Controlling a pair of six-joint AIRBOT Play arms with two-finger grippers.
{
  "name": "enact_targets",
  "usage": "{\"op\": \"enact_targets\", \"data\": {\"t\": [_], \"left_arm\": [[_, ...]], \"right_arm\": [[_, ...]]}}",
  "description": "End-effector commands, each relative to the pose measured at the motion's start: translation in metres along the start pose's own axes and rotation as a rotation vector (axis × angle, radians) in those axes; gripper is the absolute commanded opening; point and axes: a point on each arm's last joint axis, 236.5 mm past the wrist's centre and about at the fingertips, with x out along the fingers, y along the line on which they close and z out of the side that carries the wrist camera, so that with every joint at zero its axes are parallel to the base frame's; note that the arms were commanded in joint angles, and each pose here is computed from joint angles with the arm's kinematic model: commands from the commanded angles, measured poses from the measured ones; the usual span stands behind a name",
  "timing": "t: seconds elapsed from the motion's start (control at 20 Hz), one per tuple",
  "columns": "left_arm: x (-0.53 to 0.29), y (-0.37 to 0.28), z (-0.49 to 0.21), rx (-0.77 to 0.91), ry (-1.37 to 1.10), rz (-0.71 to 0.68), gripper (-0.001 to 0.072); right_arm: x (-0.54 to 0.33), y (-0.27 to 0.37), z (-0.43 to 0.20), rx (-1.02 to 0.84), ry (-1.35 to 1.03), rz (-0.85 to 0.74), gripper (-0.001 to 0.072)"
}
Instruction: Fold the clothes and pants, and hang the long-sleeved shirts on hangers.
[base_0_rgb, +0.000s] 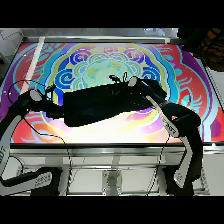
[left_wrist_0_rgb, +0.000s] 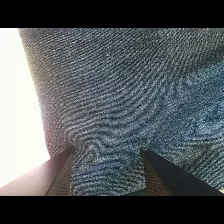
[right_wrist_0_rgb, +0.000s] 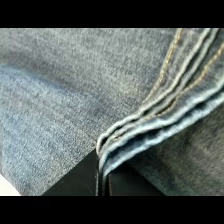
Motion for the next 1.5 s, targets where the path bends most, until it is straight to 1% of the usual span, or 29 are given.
{"op": "enact_targets", "data": {"t": [0.0,0.1,0.25,0.35,0.5,0.6,0.75,0.8,0.85,0.9,1.05,1.2,1.25,1.3,1.35,1.4,1.45], "left_arm": [[0.000,0.003,0.000,0.004,-0.001,0.011,0.0490],[-0.001,0.004,0.000,0.002,-0.001,0.013,0.0490],[-0.002,0.008,0.001,-0.008,-0.005,0.015,0.0490],[-0.003,0.011,0.002,-0.017,-0.006,0.015,0.0490],[-0.003,0.010,-0.004,-0.018,0.016,0.012,0.0490],[-0.003,0.010,-0.006,-0.018,0.026,0.011,0.0490],[-0.003,0.010,-0.006,-0.018,0.025,0.011,0.0490],[-0.003,0.010,-0.006,-0.018,0.024,0.011,0.0490],[-0.003,0.010,-0.005,-0.018,0.021,0.012,0.0490],[-0.003,0.010,-0.003,-0.019,0.015,0.012,0.0490],[-0.003,0.010,0.008,-0.027,-0.032,0.008,0.0490],[-0.009,0.005,0.031,-0.119,-0.126,-0.069,0.0490],[-0.011,0.006,0.039,-0.162,-0.155,-0.099,0.0490],[-0.013,0.009,0.044,-0.199,-0.173,-0.120,0.0491],[-0.012,0.014,0.046,-0.220,-0.174,-0.122,0.0494],[-0.010,0.019,0.044,-0.236,-0.164,-0.120,0.0529],[-0.006,0.022,0.043,-0.246,-0.153,-0.120,0.0614]], "right_arm": [[-0.022,-0.015,0.025,-0.089,-0.036,-0.135,0.0019],[-0.049,-0.014,0.054,-0.167,-0.094,-0.202,0.0019],[-0.081,-0.012,0.081,-0.198,-0.155,-0.279,0.0019],[-0.080,-0.013,0.071,-0.182,-0.114,-0.276,0.0020],[-0.062,-0.021,0.039,-0.115,0.021,-0.255,0.0021],[-0.052,-0.027,0.027,-0.063,0.066,-0.249,0.0037],[-0.041,-0.038,0.015,-0.002,0.110,-0.262,0.0042],[-0.039,-0.042,0.011,0.016,0.125,-0.268,0.0087],[-0.038,-0.046,0.006,0.028,0.144,-0.277,0.0159],[-0.038,-0.051,0.003,0.045,0.156,-0.285,0.0208],[-0.045,-0.060,-0.009,0.073,0.203,-0.297,0.0209],[-0.060,-0.073,-0.020,0.118,0.238,-0.295,0.0213],[-0.068,-0.078,-0.021,0.132,0.240,-0.296,0.0270],[-0.077,-0.083,-0.021,0.137,0.236,-0.300,0.0397],[-0.087,-0.089,-0.018,0.147,0.221,-0.306,0.0418],[-0.099,-0.094,-0.015,0.158,0.201,-0.310,0.0418],[-0.112,-0.100,-0.014,0.175,0.188,-0.314,0.0418]]}}
